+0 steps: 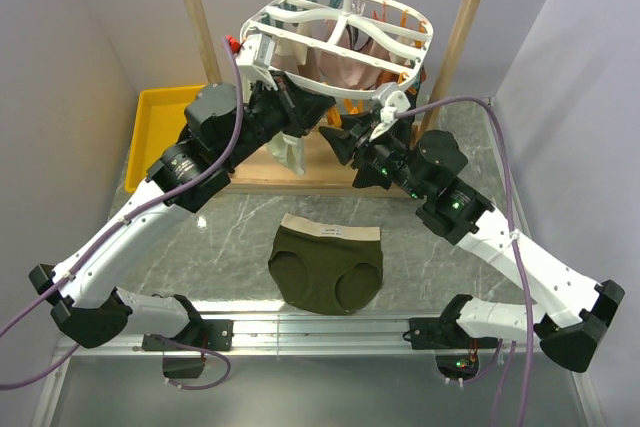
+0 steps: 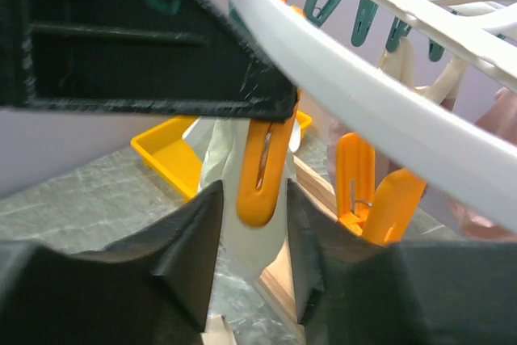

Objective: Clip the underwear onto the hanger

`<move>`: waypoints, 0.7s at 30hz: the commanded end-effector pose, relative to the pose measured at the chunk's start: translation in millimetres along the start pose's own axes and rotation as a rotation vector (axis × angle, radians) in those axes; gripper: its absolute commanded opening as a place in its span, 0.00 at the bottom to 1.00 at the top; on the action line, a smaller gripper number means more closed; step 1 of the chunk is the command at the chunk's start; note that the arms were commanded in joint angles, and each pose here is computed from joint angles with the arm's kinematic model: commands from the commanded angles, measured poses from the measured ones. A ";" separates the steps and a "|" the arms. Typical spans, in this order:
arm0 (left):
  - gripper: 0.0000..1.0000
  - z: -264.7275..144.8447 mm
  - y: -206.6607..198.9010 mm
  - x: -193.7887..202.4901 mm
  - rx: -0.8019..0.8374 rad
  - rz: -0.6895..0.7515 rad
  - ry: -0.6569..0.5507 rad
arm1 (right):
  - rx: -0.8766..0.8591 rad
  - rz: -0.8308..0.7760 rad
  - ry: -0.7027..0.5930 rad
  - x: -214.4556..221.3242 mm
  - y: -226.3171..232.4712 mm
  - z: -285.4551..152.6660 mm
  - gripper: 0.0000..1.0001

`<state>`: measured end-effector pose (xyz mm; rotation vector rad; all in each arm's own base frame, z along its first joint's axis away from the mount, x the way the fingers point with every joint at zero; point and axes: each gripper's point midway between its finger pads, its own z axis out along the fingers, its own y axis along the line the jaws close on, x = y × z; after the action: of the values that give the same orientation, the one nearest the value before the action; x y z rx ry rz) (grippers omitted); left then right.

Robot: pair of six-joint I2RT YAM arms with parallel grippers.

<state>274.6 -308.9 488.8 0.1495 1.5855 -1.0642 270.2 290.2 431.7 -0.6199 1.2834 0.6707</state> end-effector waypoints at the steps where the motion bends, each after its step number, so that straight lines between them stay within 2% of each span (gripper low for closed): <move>1: 0.00 -1.5 -10.4 -20.3 0.031 0.006 -0.058 | -0.014 0.003 -0.025 -9.5 3.7 -12.3 0.46; 7: 0.00 -0.8 -8.6 -18.9 0.030 0.008 -0.055 | -0.110 0.017 0.065 34.4 23.2 -40.4 0.43; 11: 0.00 -0.2 -7.2 -16.1 0.030 0.004 -0.050 | -0.187 0.068 0.233 92.4 43.6 -55.0 0.43; 16: 0.00 0.5 -6.6 -16.2 0.029 0.003 -0.051 | -0.290 0.037 0.440 172.3 68.2 -70.3 0.52; 21: 0.00 0.1 -6.5 -16.6 0.028 0.003 -0.053 | -0.325 -0.009 0.555 217.7 72.2 -65.6 0.59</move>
<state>276.2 -308.6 489.0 0.1500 1.5821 -1.0601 205.1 305.8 212.6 -1.0625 1.7063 0.7535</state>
